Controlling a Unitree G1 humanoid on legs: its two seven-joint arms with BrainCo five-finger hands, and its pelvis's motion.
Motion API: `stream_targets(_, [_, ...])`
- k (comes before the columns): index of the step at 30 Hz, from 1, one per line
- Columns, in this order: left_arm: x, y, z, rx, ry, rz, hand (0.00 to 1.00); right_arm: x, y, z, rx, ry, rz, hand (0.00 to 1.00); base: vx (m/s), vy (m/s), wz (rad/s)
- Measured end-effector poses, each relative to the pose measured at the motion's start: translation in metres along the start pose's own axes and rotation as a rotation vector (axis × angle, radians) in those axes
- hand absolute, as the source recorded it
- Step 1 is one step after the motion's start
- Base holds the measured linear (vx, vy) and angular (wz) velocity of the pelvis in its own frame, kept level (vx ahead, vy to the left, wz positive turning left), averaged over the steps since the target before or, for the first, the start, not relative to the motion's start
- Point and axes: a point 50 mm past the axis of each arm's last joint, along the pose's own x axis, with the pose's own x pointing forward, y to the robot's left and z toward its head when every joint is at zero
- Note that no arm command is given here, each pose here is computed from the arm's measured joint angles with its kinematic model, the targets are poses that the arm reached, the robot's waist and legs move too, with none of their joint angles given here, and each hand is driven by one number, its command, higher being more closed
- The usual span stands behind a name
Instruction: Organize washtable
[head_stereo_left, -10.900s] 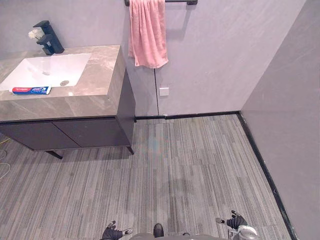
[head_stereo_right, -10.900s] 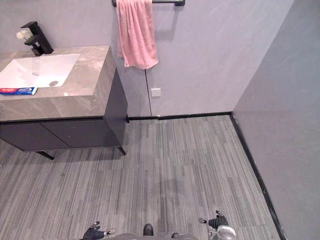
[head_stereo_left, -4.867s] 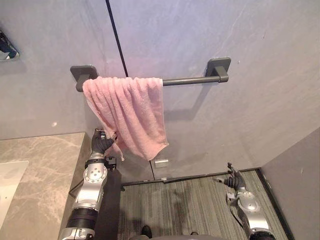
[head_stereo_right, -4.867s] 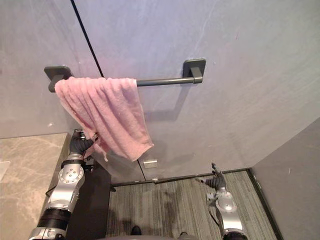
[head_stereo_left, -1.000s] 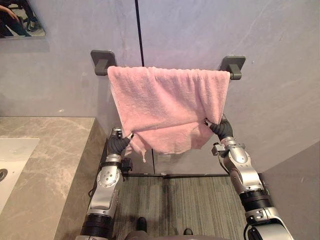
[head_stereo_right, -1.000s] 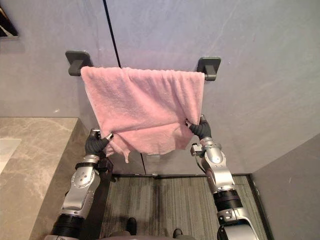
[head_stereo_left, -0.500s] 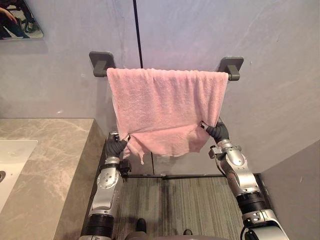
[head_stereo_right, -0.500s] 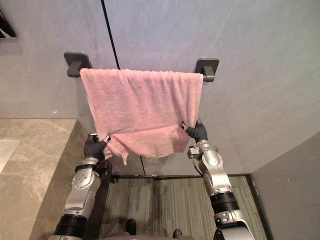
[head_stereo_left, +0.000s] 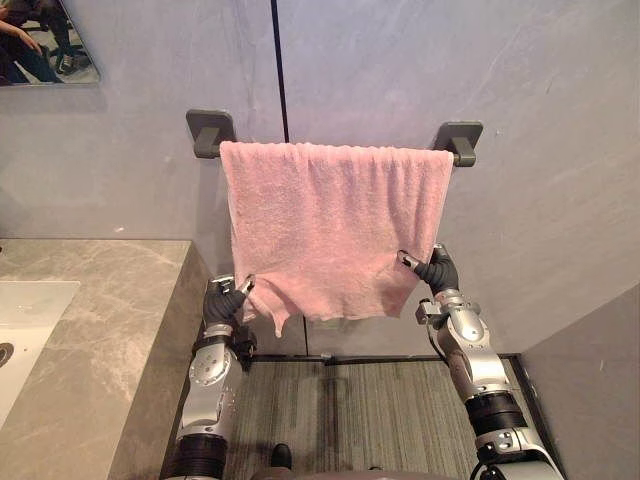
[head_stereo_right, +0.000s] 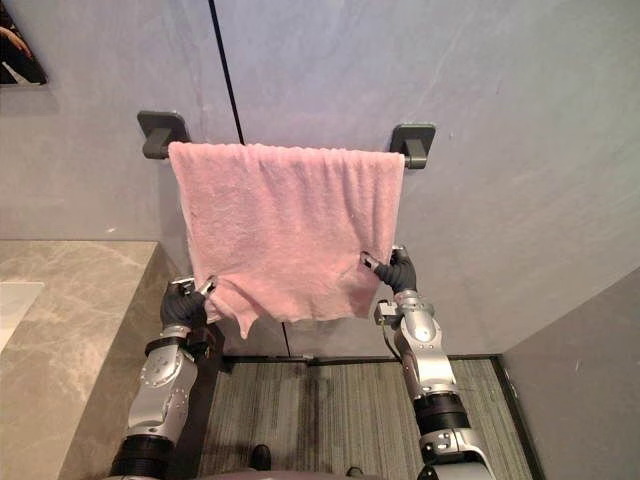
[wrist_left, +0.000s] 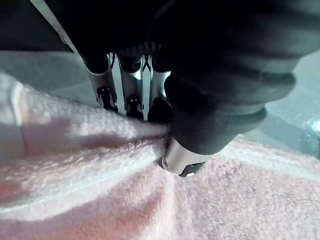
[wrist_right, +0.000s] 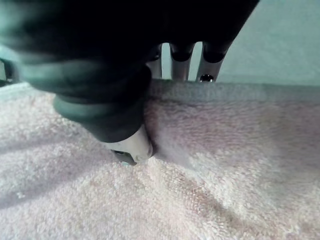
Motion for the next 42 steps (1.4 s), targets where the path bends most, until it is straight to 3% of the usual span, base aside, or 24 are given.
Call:
stream_targets(5, [-0.014,0.009,-0.020,-0.012,0.095,0.046,0.00,-0.030,-0.015,-0.038,-0.003,0.161,-0.069,0.00,0.01,-0.010,-0.09])
stream_targets(13, [-0.022,0.010,-0.018,-0.053,0.083,0.068,0.00,-0.049,-0.025,-0.052,0.035,0.209,-0.137,0.00,-0.04,-0.006,-0.06])
stream_targets(22, [-0.034,0.043,0.056,-0.066,-0.246,0.226,0.00,-0.054,-0.065,0.019,0.029,-0.110,-0.339,0.00,0.00,0.000,0.00])
stream_targets(29, [-0.054,0.041,0.116,-0.096,-0.554,0.249,0.00,-0.064,-0.057,0.086,0.001,-0.427,-0.306,0.00,-0.01,-0.001,0.00])
stream_targets(35, [-0.068,0.027,0.152,-0.115,-0.755,0.134,0.00,-0.071,-0.029,0.153,0.005,-0.777,-0.154,0.00,-0.04,-0.003,-0.01])
stream_targets(42, [-0.061,-0.031,0.167,-0.205,-0.781,-0.365,0.00,-0.067,0.036,0.182,0.060,-0.919,0.293,0.00,-0.01,-0.001,0.00])
